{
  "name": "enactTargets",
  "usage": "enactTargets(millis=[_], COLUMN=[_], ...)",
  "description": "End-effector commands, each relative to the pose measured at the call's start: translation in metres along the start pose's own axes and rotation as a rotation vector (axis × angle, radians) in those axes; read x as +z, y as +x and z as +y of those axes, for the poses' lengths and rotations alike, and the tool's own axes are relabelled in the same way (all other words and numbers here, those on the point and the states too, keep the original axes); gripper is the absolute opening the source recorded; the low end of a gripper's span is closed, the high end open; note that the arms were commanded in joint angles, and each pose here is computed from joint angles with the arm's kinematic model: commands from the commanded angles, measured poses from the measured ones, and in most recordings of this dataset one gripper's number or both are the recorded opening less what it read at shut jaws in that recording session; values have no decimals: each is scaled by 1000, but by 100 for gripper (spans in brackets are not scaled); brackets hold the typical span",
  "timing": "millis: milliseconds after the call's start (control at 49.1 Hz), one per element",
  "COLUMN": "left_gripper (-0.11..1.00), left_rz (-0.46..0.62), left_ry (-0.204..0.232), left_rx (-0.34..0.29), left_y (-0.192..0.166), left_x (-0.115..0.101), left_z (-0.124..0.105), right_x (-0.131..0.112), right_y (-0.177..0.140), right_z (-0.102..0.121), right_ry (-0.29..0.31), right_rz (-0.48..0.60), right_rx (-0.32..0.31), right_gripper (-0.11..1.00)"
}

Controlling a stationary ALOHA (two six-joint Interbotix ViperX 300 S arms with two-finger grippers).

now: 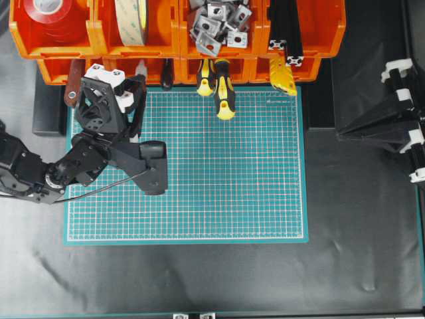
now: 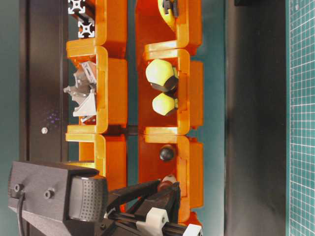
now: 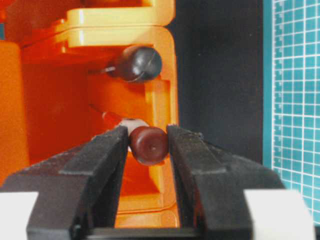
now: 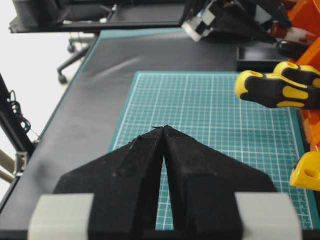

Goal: Pick red screwdriver from container rack with left arm.
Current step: 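Pull the red screwdriver out of the rack with the left gripper, then carry the held screwdriver back over the mat with the left gripper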

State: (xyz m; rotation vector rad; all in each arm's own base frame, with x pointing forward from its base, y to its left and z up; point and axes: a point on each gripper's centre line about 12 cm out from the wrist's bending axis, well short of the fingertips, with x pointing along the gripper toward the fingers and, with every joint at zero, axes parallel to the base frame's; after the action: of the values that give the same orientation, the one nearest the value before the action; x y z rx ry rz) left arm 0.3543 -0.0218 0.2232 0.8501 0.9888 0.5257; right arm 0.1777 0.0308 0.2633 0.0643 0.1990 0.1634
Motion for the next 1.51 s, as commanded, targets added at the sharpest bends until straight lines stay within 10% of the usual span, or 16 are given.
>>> enactTargets(millis=[0,977,1486], left_gripper=[26,26,26], left_rz=[-23,-232,-384], left_ry=[-32,-112,-64], left_rx=[3,33,-42], left_y=[-6,-159,-222], left_x=[5,57,100], left_z=[10,34,-18], right_x=[6,25,31], right_y=[1,-13,-18], right_z=[1,3,3], right_ry=[1,6,6], right_rz=[-13,-75,-93], right_rx=[6,10,11], right_gripper=[0,0,0])
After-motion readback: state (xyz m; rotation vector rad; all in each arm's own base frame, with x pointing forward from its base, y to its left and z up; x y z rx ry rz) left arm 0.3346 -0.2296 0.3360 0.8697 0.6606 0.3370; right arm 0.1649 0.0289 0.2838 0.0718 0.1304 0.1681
